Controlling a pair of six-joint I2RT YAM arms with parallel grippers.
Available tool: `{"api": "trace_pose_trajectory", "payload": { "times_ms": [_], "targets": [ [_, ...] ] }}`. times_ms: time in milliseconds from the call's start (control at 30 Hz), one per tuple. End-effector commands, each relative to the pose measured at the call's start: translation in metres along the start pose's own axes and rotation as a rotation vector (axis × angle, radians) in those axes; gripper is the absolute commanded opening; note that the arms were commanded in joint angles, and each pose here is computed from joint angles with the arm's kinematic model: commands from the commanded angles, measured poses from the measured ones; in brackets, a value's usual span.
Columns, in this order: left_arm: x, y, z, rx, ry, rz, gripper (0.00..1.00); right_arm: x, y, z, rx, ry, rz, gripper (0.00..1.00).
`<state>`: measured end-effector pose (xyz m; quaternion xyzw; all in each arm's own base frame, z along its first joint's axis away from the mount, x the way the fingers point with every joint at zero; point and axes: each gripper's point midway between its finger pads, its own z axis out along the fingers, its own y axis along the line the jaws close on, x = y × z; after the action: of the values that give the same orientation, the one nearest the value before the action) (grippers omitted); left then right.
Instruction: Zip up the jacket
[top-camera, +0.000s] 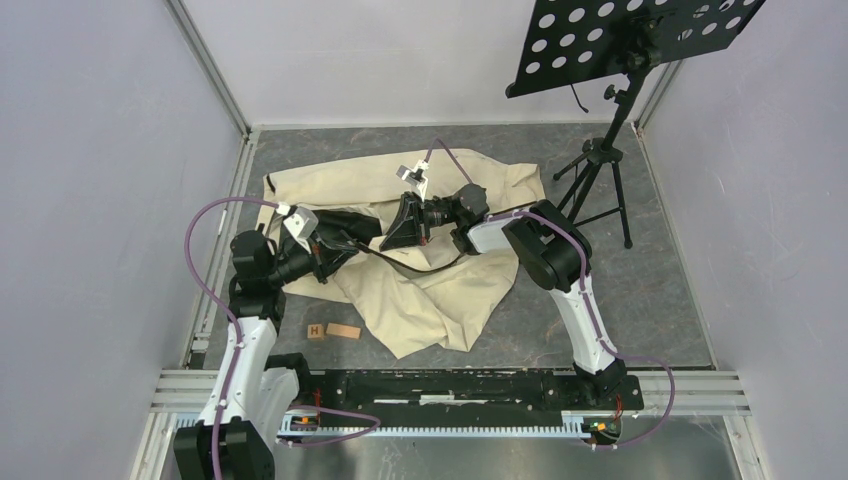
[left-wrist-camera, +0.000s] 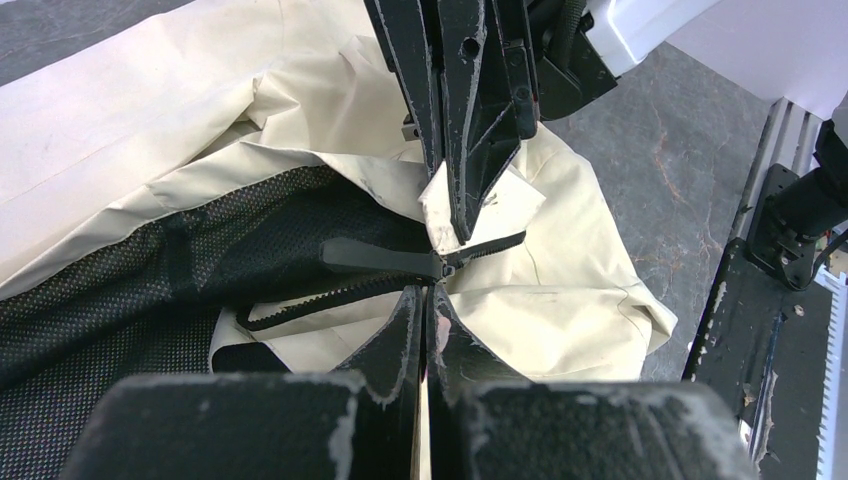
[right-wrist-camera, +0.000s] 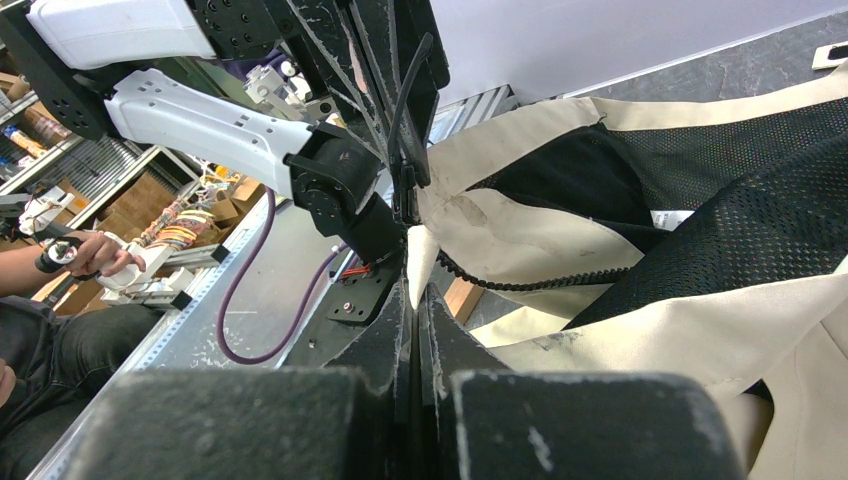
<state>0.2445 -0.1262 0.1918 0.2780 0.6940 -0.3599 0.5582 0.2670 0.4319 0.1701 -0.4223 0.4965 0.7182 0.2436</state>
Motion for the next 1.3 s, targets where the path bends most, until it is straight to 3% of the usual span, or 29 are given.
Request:
{"api": "trace_pose_trajectory", "payload": {
  "times_ms": [0, 1267],
  "targets": [
    [-0.011, -0.002, 0.002, 0.022, -0.018, 0.072, 0.02, -0.043, 0.059, 0.004, -0.148, -0.092, -0.525, 0.0],
    [-0.005, -0.014, 0.007, 0.116, 0.004, 0.021, 0.02, -0.042, 0.063, 0.017, -0.184, -0.086, -0.537, 0.0]
  ]
}}
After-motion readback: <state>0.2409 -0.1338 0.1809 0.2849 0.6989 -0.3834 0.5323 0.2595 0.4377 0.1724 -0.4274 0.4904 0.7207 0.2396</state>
